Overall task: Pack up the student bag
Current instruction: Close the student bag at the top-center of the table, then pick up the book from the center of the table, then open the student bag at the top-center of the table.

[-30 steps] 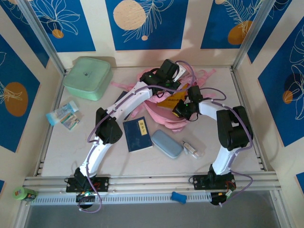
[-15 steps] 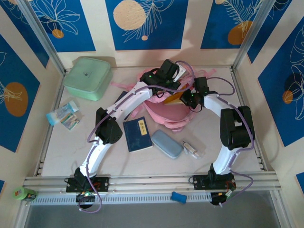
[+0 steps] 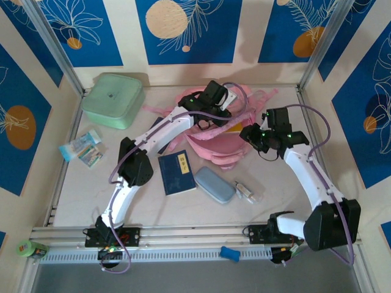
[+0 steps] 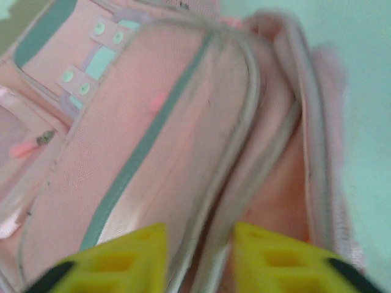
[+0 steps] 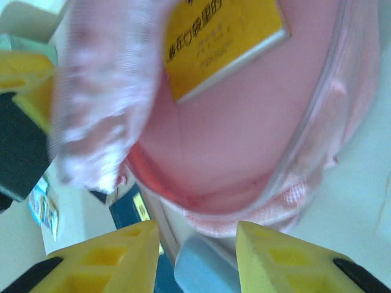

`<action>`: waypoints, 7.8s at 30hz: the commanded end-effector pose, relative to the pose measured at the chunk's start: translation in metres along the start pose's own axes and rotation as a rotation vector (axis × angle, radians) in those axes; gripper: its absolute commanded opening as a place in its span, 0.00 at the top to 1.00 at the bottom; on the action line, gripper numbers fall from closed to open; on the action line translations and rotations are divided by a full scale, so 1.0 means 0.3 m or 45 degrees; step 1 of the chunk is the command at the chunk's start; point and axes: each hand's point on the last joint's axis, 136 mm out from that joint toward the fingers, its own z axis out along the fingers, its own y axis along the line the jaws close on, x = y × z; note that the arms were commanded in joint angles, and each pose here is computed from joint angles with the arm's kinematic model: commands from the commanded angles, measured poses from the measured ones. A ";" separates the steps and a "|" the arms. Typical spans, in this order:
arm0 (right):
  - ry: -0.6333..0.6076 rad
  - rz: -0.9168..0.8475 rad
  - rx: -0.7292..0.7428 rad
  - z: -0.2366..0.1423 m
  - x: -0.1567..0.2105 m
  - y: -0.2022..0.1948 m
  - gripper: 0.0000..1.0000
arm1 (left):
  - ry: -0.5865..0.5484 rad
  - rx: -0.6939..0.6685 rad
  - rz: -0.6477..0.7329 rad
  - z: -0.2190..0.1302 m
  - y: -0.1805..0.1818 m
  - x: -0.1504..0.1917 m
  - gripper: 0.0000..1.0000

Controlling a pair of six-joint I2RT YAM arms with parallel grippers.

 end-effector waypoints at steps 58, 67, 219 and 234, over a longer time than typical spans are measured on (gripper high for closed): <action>0.671 -0.484 0.298 0.476 0.745 0.159 0.24 | 0.160 -0.145 -1.350 -0.398 0.151 1.139 0.43; 0.752 -0.517 0.200 0.564 0.778 0.210 0.22 | 0.264 -0.101 -1.334 -0.344 0.125 1.166 0.51; 0.230 0.056 -0.313 -0.069 0.204 -0.016 1.00 | -0.147 0.262 -0.059 -0.248 0.015 0.500 0.53; 0.142 0.277 -0.271 -0.095 0.158 -0.166 1.00 | 0.019 0.222 0.337 0.059 -0.012 0.391 0.35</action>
